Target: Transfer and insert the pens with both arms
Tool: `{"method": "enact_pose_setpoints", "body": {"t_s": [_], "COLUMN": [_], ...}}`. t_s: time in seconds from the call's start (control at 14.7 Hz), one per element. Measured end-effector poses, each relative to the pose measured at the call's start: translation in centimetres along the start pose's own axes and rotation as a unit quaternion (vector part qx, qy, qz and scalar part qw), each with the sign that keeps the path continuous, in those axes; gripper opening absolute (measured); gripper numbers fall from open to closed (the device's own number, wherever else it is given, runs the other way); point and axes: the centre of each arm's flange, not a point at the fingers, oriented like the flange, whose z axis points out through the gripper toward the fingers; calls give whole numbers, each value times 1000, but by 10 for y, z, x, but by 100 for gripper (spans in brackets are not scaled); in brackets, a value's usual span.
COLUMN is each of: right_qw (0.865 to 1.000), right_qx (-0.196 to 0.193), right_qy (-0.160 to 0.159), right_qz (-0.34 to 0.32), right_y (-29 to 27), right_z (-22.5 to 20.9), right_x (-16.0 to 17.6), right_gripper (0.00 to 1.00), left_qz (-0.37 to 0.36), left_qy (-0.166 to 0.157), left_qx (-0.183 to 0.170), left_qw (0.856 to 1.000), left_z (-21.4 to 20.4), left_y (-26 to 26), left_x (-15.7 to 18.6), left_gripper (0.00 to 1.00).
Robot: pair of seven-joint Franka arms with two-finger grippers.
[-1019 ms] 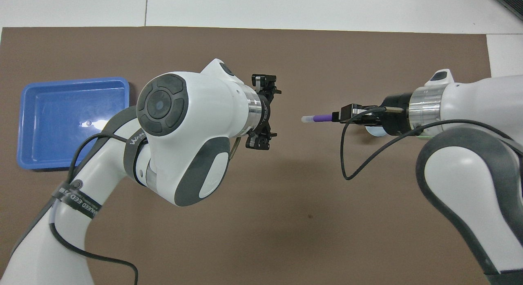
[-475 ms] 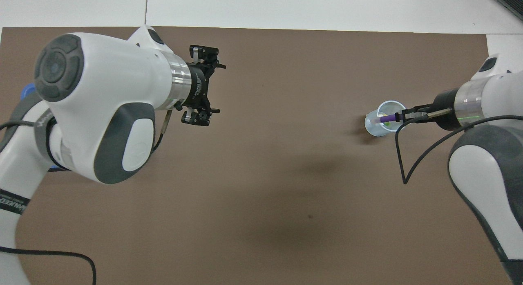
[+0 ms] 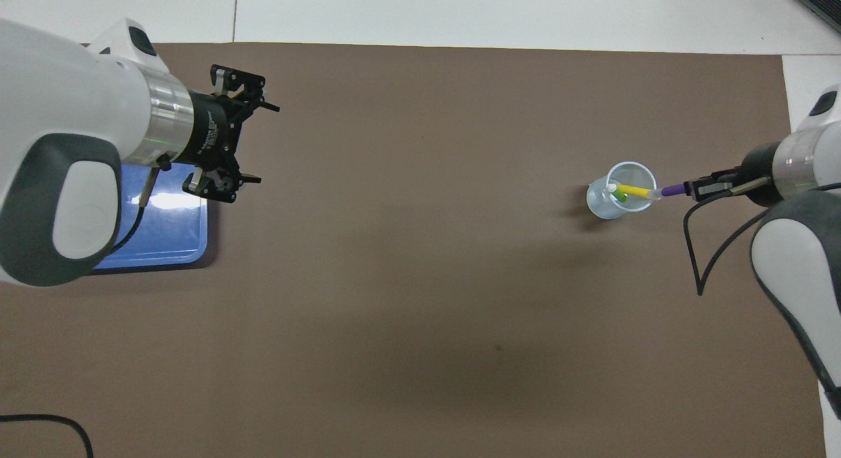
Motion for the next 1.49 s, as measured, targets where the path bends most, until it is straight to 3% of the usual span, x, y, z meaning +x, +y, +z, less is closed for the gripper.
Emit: {"method": "enact_pose_setpoints", "body": {"t_s": [0.48, 0.82, 0.95, 1.02, 1.15, 1.49], "right_qw": [1000, 1000, 1000, 1000, 1000, 999], "right_qx": [2, 2, 3, 3, 3, 5], "right_qy": [-5, -4, -7, -7, -8, -15], "right_qz": [-2, 1, 10, 16, 28, 39], "right_y": [1, -1, -1, -2, -4, -6], "right_z": [47, 57, 60, 61, 61, 54], "right_x": [11, 14, 14, 13, 14, 13], "right_gripper": [22, 22, 22, 27, 48, 99], "left_qz": [167, 319, 384, 411, 434, 441], "left_qy": [15, 41, 43, 37, 26, 17], "left_qx": [53, 115, 132, 141, 151, 160], "left_qw": [984, 940, 913, 900, 888, 883], "left_z": [-37, -53, -55, -55, -55, -48], "left_y": [-45, -61, -64, -66, -72, -84], "left_x": [110, 116, 114, 115, 119, 122], "left_gripper": [100, 100, 100, 100, 100, 100]}}
